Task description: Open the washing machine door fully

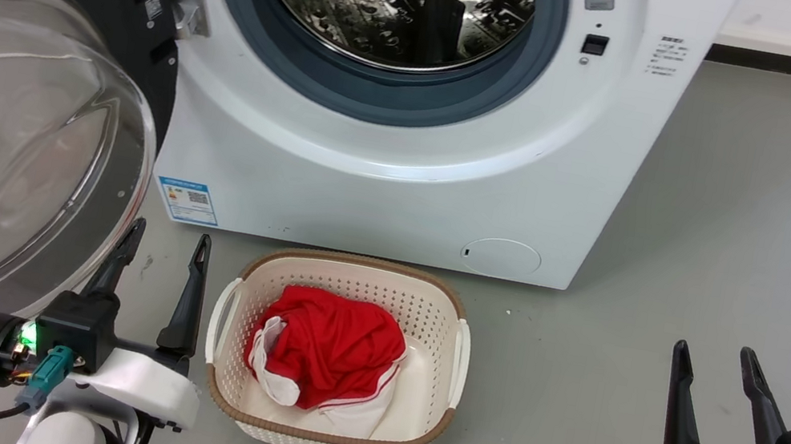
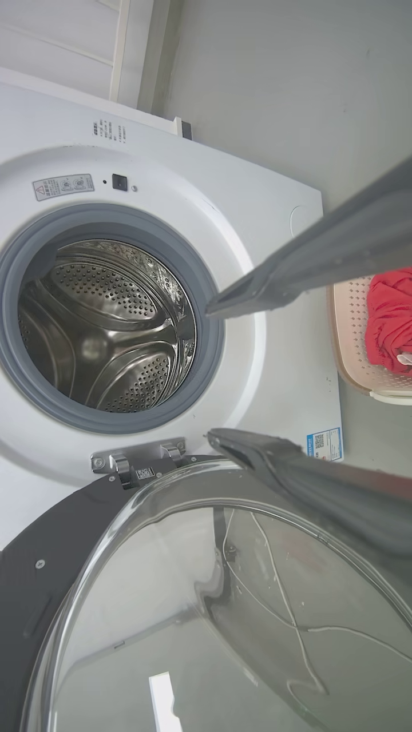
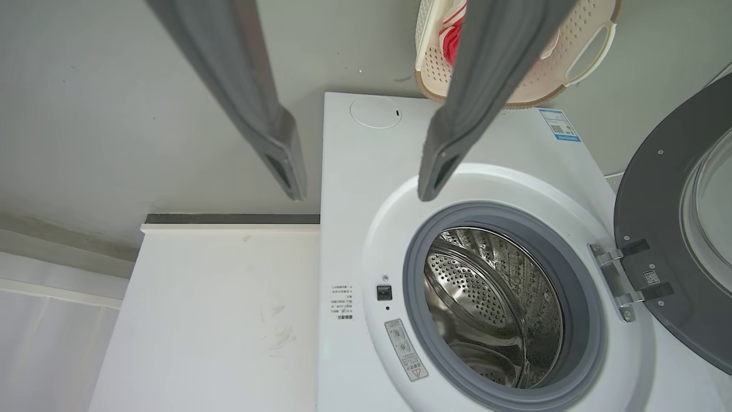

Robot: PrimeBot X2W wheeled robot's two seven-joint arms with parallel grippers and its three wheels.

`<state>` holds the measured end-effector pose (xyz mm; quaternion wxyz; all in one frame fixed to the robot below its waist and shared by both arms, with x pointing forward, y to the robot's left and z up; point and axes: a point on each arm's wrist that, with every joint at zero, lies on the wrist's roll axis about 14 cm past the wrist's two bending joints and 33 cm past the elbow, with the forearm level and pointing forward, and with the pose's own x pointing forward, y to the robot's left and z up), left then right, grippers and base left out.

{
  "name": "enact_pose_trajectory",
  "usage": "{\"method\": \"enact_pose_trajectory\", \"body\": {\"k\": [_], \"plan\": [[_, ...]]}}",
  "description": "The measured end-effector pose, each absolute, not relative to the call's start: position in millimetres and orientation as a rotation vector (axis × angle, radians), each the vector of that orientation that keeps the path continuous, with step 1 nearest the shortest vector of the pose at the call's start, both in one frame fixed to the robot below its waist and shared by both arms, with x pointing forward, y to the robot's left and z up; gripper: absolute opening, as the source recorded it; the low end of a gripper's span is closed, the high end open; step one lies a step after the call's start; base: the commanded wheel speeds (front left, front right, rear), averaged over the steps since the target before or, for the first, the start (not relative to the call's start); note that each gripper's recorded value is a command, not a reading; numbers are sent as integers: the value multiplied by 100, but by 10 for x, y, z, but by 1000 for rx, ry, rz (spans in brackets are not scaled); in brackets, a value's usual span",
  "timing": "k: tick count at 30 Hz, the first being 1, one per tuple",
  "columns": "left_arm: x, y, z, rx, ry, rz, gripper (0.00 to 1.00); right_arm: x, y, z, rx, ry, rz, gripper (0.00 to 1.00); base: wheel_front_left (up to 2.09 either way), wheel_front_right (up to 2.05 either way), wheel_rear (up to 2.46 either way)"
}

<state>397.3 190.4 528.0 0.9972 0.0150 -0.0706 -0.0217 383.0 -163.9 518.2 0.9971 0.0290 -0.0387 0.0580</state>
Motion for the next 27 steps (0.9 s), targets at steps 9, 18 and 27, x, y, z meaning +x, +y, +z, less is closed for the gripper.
{"method": "enact_pose_trajectory", "body": {"k": [9, 18, 27], "plan": [[4006, 1867, 5235, 21, -128, -43, 100, 3791, -1663, 5174, 60, -77, 108, 100, 0, 0, 0], [4006, 1900, 5191, 7, -116, -27, 100, 3810, -1652, 5155, 60, -74, 111, 100, 0, 0, 0], [4007, 1938, 5180, 6, -113, -16, 100, 3821, -1644, 5131, 61, -68, 113, 100, 0, 0, 0]]}}
